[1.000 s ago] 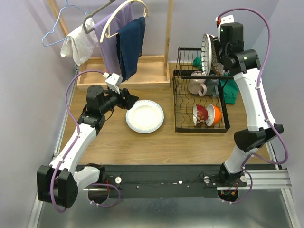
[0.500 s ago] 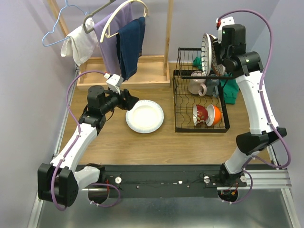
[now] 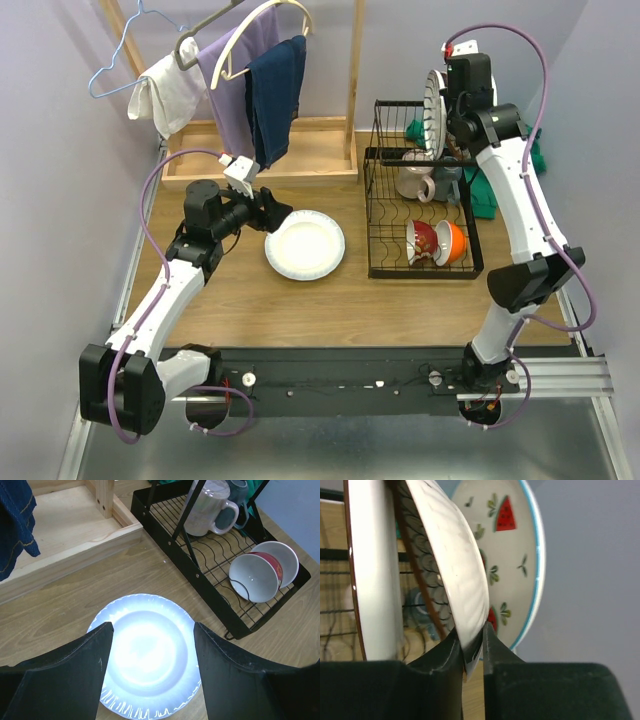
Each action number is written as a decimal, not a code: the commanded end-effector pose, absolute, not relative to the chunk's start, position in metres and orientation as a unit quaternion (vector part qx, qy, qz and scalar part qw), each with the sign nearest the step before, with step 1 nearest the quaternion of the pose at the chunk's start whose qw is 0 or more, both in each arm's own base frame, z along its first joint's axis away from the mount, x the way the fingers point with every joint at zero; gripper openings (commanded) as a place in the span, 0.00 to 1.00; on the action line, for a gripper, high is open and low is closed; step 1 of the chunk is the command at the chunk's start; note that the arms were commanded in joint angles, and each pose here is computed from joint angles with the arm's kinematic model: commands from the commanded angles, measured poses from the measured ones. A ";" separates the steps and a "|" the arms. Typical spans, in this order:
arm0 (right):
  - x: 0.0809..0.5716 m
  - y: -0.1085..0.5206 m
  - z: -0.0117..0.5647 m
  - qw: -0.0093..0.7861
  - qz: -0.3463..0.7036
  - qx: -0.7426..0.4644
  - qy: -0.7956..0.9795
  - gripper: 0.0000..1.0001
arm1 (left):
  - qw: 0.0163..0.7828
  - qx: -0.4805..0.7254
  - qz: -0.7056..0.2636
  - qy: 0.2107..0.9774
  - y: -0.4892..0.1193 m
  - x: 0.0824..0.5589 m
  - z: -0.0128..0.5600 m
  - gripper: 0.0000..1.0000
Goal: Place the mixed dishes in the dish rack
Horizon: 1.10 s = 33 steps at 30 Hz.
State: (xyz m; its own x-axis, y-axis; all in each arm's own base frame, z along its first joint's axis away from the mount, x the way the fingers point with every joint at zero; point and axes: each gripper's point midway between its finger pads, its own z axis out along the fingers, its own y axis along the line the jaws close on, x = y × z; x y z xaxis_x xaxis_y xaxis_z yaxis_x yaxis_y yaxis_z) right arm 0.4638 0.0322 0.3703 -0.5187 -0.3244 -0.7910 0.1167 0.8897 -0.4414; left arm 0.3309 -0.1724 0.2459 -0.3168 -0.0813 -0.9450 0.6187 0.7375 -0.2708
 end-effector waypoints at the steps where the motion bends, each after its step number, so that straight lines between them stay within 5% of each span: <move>1: 0.466 0.018 0.368 0.489 -0.256 0.006 0.834 0.12 | 0.554 0.179 -0.330 0.743 -0.178 0.328 0.246 0.75; 3: 0.462 0.012 0.368 0.488 -0.265 0.029 0.831 0.01 | 0.555 0.179 -0.332 0.742 -0.178 0.328 0.245 0.76; 14: 0.436 -0.008 0.386 0.510 -0.289 0.126 0.800 0.01 | 0.556 0.177 -0.339 0.738 -0.179 0.328 0.242 0.76; 23: 0.434 0.030 0.381 0.511 -0.219 0.087 0.827 0.01 | 0.556 0.176 -0.340 0.737 -0.180 0.328 0.242 0.76; 29: 0.431 0.041 0.382 0.508 -0.197 0.053 0.837 0.33 | 0.554 0.177 -0.339 0.739 -0.180 0.327 0.241 0.76; 33: 0.424 0.038 0.396 0.518 -0.197 0.045 0.831 0.37 | 0.554 0.178 -0.338 0.740 -0.180 0.328 0.241 0.76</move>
State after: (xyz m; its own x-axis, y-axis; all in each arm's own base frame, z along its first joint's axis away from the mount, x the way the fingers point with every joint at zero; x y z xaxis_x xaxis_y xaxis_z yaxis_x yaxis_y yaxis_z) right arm 0.4434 0.0308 0.3652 -0.5109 -0.1421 -0.8478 0.3198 0.8841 -0.3408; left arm 0.3303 -0.1744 0.2397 -0.3275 -0.1142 -0.9379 0.6133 0.7294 -0.3030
